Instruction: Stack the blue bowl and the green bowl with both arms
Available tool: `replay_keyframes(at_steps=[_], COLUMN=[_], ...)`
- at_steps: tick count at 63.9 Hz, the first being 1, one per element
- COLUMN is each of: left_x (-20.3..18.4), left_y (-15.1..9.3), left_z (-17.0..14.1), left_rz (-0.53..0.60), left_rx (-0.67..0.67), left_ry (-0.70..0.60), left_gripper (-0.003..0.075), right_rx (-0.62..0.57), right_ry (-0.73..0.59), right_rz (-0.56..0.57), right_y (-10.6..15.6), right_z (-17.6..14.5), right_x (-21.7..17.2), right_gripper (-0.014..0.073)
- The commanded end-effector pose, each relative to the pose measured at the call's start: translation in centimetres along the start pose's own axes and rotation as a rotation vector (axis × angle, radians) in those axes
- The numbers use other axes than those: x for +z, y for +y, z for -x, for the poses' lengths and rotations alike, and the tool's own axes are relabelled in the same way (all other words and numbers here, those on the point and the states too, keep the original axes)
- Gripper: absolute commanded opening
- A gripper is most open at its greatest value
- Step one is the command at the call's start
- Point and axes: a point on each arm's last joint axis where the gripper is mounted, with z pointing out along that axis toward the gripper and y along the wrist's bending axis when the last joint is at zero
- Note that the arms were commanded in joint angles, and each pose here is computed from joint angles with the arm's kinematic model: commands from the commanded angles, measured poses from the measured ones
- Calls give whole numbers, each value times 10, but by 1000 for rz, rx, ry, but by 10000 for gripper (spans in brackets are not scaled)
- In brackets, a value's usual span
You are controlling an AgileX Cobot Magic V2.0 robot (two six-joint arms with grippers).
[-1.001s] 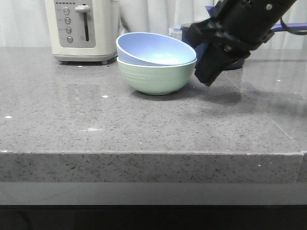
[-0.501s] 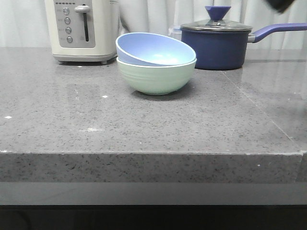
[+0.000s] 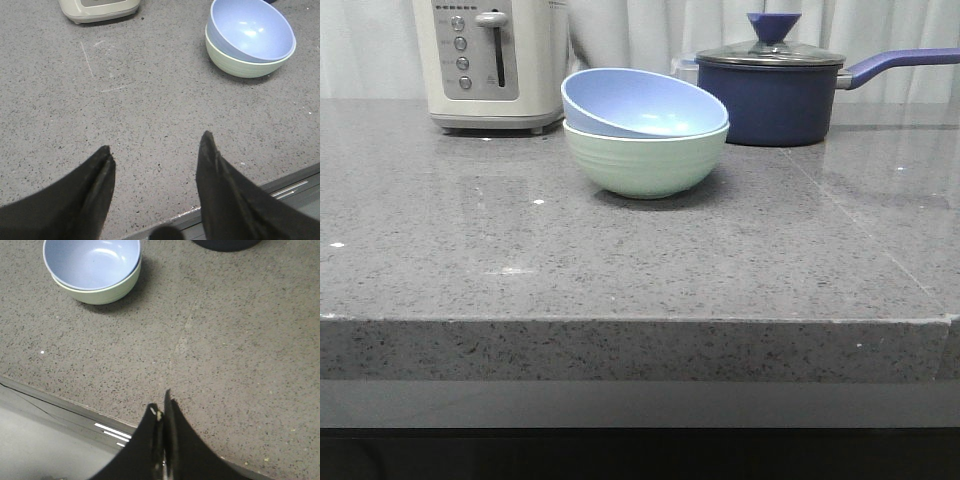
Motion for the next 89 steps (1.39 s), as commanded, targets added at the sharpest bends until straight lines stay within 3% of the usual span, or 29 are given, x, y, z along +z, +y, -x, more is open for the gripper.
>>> replay_keyframes(at_steps=[1,11,28,65,74,89], left_x=[-6,-6,-6,-8,-11,-1], left_y=[-1,-1,-1,2,12,18], left_z=[13,13,13,6,-14,-77], left_rz=[-17,-17,-17,0,76,189], left_rx=[-5,-5,-5,-16,-44,-45], left_ry=[-98,-100,-97,-121,-266,-554], left_gripper=[365,331,-22,-20,-20,-20], right_rx=[-8,-8,-8,-8,-8,-8], right_ry=[-98,-104,-111,-112,-112,-112], right_rz=[-7,-6,-5,-5,-5,-5], right_y=[0,0,0,0,0,0], right_z=[9,9,9,9,9,9], right_x=[-10,-11,-11,-11,-11,-11], right_gripper=[-54,-54,-54,-54,-54,-54])
